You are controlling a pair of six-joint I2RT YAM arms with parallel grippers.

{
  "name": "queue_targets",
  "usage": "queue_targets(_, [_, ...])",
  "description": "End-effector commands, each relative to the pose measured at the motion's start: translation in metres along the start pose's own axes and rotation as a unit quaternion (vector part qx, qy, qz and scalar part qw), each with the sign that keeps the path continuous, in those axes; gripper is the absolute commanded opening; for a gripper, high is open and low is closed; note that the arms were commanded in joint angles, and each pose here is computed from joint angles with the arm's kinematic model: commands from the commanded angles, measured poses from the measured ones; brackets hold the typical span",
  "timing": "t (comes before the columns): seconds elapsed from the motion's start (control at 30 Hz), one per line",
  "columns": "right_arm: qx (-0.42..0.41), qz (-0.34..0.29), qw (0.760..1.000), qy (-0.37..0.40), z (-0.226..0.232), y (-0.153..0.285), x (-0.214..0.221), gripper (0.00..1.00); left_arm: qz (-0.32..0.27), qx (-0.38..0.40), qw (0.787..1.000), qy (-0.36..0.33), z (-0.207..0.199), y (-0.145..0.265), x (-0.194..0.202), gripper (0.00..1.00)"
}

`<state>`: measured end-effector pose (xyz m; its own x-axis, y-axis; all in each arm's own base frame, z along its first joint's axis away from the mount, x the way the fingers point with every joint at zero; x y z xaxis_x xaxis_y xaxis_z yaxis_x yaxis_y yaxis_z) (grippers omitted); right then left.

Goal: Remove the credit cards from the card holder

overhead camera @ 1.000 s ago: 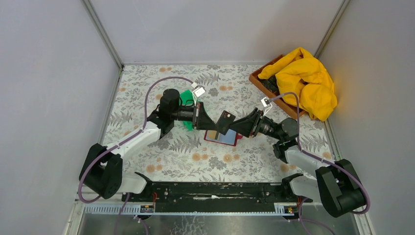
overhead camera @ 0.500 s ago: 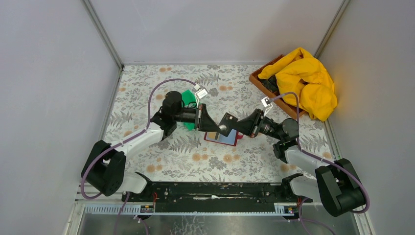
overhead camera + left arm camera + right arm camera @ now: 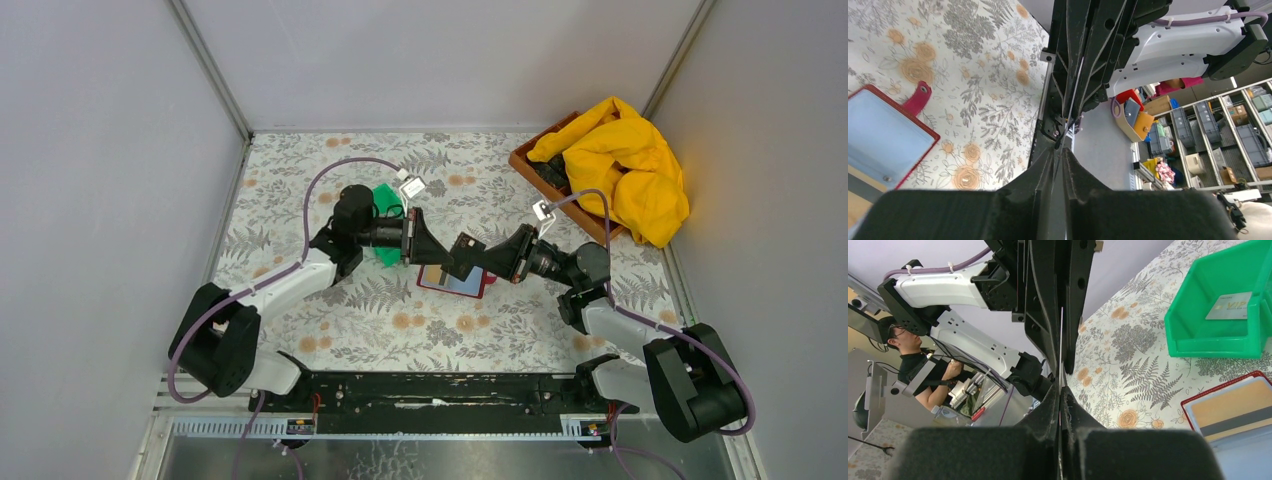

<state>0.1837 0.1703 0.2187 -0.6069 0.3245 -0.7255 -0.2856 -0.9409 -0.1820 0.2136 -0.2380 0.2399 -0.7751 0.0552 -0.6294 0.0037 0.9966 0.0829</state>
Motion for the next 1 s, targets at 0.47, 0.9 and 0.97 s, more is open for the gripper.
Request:
queue_targets(0.47, [-0.026,0.003,0.999,0.025,0.007,0.0,-0.001,0.0,-0.038,0.076,0.995,-0.049,-0.014,0.009,-0.025,0.0])
queue_targets(0.9, [0.01,-0.008,1.0,0.019,-0.002,0.0,0.0,0.45,-0.028,0.032,0.998,-0.052,-0.003,0.015,-0.03,0.0])
queue_targets(0.97, [0.038,-0.009,0.999,0.011,-0.008,0.001,0.002,0.46,-0.023,-0.009,0.999,-0.042,0.007,0.02,-0.031,0.0])
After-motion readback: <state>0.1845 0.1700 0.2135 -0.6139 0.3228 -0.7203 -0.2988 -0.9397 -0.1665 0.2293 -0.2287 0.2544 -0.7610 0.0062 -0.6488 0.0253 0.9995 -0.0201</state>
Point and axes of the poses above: each gripper's point midway between its finger pads, its own y axis back along the fingers, its own z axis along the line the jaws close on, x = y × z, the point moved 8 cm from there along y, back along the fingers, and after that the axes turned 1 degree about y, right-handed, at the moved point
